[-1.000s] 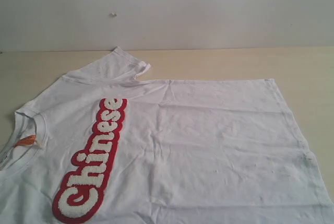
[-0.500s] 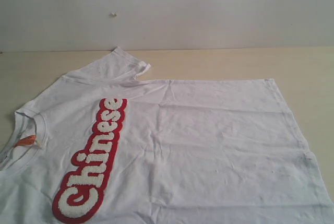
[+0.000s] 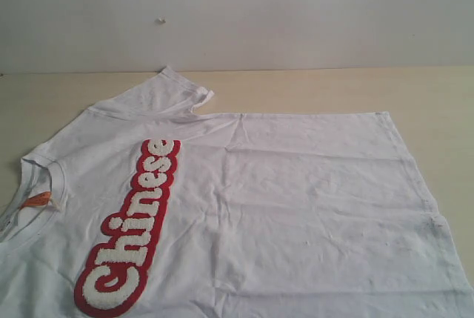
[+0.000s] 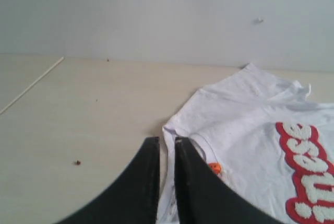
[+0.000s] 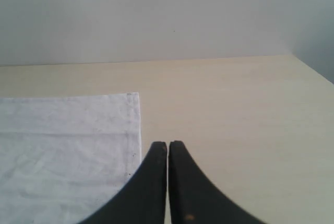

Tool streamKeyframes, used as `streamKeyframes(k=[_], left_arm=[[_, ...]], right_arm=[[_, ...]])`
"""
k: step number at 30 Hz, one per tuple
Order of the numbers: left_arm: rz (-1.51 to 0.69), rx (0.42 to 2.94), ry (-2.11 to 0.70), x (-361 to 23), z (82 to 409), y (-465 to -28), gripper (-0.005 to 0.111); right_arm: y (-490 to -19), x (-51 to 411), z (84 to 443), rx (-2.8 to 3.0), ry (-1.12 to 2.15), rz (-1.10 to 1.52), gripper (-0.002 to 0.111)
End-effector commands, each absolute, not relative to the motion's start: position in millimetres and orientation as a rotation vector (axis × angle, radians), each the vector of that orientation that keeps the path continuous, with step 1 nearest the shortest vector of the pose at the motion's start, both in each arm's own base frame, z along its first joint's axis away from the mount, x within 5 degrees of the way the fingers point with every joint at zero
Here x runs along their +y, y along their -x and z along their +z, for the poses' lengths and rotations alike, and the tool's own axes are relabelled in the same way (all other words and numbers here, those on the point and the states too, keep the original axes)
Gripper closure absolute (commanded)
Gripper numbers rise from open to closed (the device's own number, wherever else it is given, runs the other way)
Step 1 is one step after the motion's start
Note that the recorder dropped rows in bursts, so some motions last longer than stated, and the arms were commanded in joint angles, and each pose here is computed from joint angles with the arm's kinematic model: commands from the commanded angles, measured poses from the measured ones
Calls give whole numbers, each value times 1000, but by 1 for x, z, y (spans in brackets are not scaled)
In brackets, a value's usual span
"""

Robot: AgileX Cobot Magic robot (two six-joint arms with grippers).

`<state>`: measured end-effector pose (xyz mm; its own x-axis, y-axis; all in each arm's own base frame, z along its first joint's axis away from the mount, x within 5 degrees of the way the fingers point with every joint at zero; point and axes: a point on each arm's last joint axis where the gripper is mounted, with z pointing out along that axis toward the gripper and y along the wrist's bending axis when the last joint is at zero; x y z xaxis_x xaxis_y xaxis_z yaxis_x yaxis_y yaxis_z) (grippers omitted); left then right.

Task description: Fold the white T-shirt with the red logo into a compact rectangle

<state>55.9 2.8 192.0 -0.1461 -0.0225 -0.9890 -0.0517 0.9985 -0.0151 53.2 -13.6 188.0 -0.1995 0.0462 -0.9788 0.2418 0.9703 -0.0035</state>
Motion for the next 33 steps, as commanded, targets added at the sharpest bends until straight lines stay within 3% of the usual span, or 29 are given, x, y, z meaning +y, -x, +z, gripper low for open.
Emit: streamKeyframes(k=[1,16,22,27,33], left_arm=[[26,1611,59,3,202,-56,94],[26,1375,48,3,223,-55,94],[8,1310,59,3,229,-53,94],[-347,1216,310,2,234,-52,94],[-453,1141,356,2,240,-50,94]], right_arm=[[-53,-14,188,1759,-201,-204,106],[-54,-13,220,1401,-154,-208,106],[-52,-12,229,1269,-321,31,106],[-51,-11,233,1202,-380,137,106],[-48,-10,242,1106,-343,148,106]])
